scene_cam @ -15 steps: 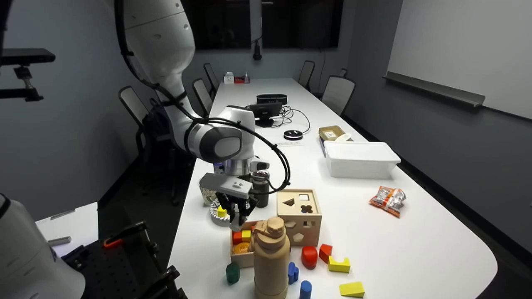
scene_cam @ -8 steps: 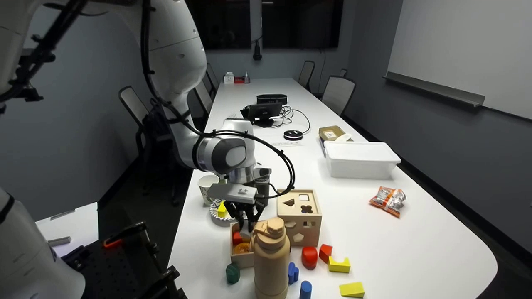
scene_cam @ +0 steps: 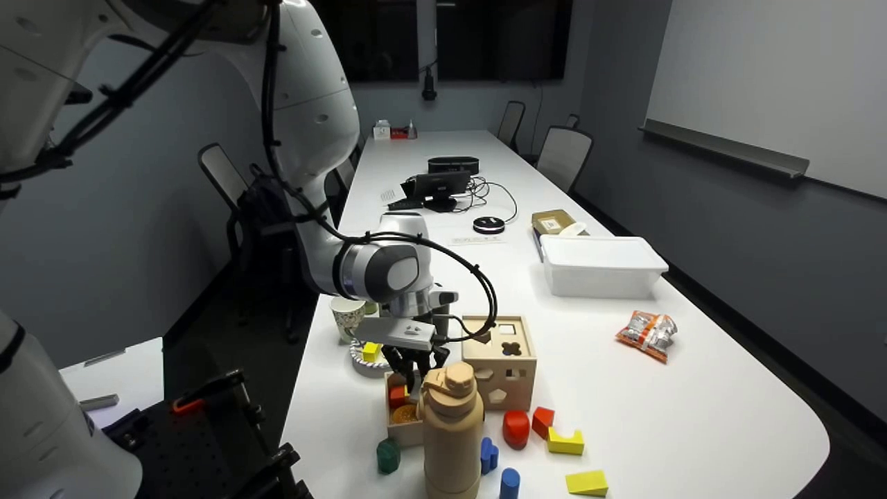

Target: Put the coffee pod in the wooden box.

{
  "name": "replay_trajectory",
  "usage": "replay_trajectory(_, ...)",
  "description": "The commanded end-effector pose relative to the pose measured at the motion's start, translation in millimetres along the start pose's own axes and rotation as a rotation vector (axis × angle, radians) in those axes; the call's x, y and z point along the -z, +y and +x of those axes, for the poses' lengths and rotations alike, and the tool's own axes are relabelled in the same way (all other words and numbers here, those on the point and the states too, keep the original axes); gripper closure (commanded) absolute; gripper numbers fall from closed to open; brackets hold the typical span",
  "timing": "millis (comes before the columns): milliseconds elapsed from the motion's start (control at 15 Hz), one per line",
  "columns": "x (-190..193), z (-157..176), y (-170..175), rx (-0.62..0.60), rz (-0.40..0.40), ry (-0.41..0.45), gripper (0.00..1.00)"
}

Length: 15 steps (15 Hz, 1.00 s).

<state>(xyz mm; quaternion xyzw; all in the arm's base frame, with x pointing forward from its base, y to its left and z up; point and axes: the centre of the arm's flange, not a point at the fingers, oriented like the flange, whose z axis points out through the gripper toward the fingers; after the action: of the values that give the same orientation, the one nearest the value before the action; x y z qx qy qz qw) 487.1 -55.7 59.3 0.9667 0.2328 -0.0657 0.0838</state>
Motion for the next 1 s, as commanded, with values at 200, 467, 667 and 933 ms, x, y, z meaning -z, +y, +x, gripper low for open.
replay_trajectory(200, 5, 6, 0, -0.050, 0.033, -0.021, 0.33)
replay_trajectory(467, 28, 10, -3, -0.075, 0.089, -0.009, 0.03)
replay_trajectory(667, 60, 15, -11, -0.100, 0.151, 0.014, 0.00)
replay_trajectory(933, 120, 15, -24, -0.129, 0.272, 0.019, 0.00)
